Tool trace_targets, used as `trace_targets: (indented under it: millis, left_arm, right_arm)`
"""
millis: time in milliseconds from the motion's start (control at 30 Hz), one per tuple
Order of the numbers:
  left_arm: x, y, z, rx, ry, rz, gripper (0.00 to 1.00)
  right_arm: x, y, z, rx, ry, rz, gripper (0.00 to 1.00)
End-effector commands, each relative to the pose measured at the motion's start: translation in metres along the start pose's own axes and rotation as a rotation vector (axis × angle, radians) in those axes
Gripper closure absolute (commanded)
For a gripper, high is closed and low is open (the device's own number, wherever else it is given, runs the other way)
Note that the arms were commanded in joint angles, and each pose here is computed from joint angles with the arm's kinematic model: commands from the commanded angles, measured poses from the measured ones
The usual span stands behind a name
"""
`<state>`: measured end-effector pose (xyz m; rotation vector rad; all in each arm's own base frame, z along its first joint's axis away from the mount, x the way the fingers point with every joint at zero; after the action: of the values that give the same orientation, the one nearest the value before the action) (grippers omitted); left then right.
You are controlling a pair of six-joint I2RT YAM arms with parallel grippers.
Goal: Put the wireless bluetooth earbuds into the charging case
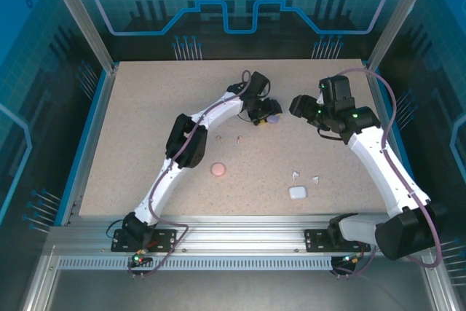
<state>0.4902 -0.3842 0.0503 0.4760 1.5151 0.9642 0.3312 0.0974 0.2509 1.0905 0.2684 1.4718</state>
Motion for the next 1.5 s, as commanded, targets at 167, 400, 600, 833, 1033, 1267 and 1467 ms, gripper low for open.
trace_targets:
  millis: [167,400,600,833,1033,1267,1467]
  left_arm:
    - [-0.056,0.115,0.024,-0.177,-0.155,-0.036,0.21]
    - [-0.077,0.199,0.020,-0.301,-0.348,0.003,0.15]
    - [-0.066,0.248,0.016,-0.393,-0.486,0.118,0.02]
    - [-0.048,0.309,0.012,-0.623,-0.537,0.165,0.01]
    - [-0.028,0.373,0.002,-0.858,-0.513,0.093,0.01]
    - [0.013,0.425,-0.012,-1.083,-0.444,-0.027,0.01]
    - [0.089,0.454,-0.011,-1.203,-0.082,-0.127,0.01]
  right_arm:
    - [-0.003,0.022,0.008,-0.045,0.001,-0.002,0.28]
    - [-0.011,0.019,0.005,-0.030,0.021,-0.032,0.28]
    - [-0.018,0.000,-0.010,0.062,0.063,-0.065,0.28]
    - [-0.015,-0.022,-0.046,0.148,0.131,-0.141,0.28]
    - [0.018,-0.039,-0.077,0.203,0.214,-0.167,0.28]
    - [0.073,-0.070,-0.117,0.290,0.325,-0.189,0.27]
    - [0.110,-0.104,-0.161,0.380,0.365,-0.237,0.28]
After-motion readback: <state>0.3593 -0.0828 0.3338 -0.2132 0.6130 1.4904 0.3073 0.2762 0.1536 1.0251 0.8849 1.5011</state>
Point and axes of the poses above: each hand's point on the last joint's axis, 136 mm out from that joint toward the fingers, its own y axis back along the fingers, its own x axis along the line the jaws close on, z = x × y, the point moved 1 cm from there along y, back along the fingers, and after that the axes turned 1 degree about y, right-handed, at the moved point
